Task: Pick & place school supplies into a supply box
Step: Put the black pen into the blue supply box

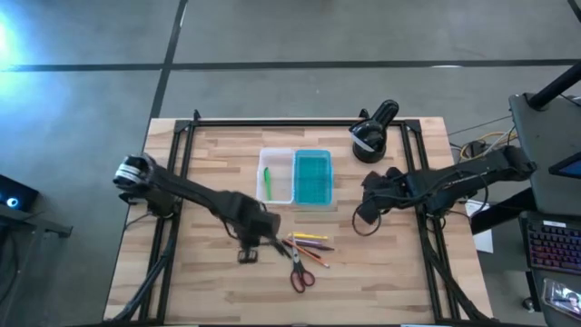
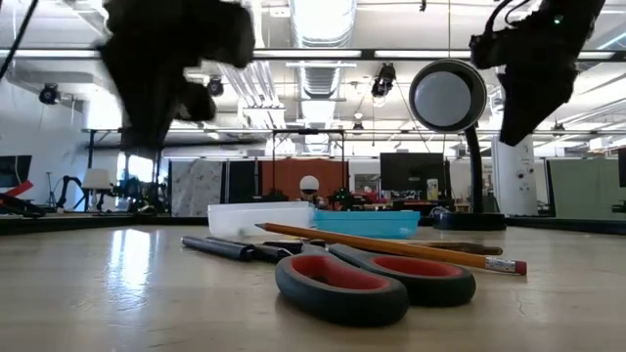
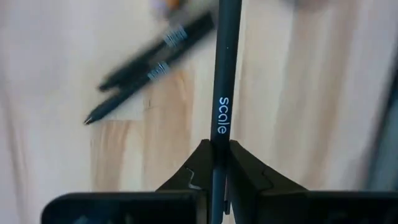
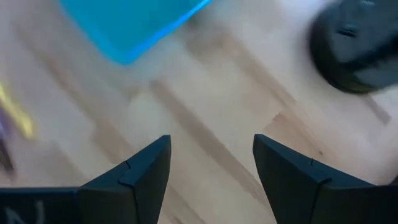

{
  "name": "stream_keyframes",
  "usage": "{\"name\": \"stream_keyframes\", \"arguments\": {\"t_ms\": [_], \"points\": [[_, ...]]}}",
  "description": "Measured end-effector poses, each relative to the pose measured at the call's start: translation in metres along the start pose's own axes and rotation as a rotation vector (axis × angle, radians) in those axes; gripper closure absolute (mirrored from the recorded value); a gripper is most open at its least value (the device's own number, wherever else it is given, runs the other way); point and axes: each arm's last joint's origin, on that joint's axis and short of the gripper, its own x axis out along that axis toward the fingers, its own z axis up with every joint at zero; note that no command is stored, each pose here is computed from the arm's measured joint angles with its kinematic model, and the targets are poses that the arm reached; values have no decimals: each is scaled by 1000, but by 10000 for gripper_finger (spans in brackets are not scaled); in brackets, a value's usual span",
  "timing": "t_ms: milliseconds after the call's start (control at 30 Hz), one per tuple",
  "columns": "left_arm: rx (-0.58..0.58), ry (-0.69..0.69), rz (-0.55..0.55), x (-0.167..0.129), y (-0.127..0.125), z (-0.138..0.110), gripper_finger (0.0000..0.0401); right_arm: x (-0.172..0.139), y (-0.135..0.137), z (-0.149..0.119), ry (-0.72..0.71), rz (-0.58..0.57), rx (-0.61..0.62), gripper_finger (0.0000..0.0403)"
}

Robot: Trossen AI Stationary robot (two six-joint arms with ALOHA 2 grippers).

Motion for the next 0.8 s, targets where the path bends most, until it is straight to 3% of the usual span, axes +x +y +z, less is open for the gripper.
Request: {"name": "stream_keyframes", "arguments": {"t_ms": [167, 267, 400, 533, 800], "points": [[-552, -262, 121, -35, 32, 10, 392, -13, -12, 4, -161, -13, 375, 183], [-784, -423, 149, -48, 57, 16, 392, -17, -16, 5, -211, 0, 474, 183], [-864, -564, 64, -55, 76, 23, 393, -18, -16, 5, -204, 4, 417, 183], [-847, -519, 99, -53, 78, 16, 393, -17, -14, 2, -159, 12, 340, 183], [-914, -518, 75, -51, 77, 16, 393, -10, -7, 0, -136, -11, 359, 183]]}}
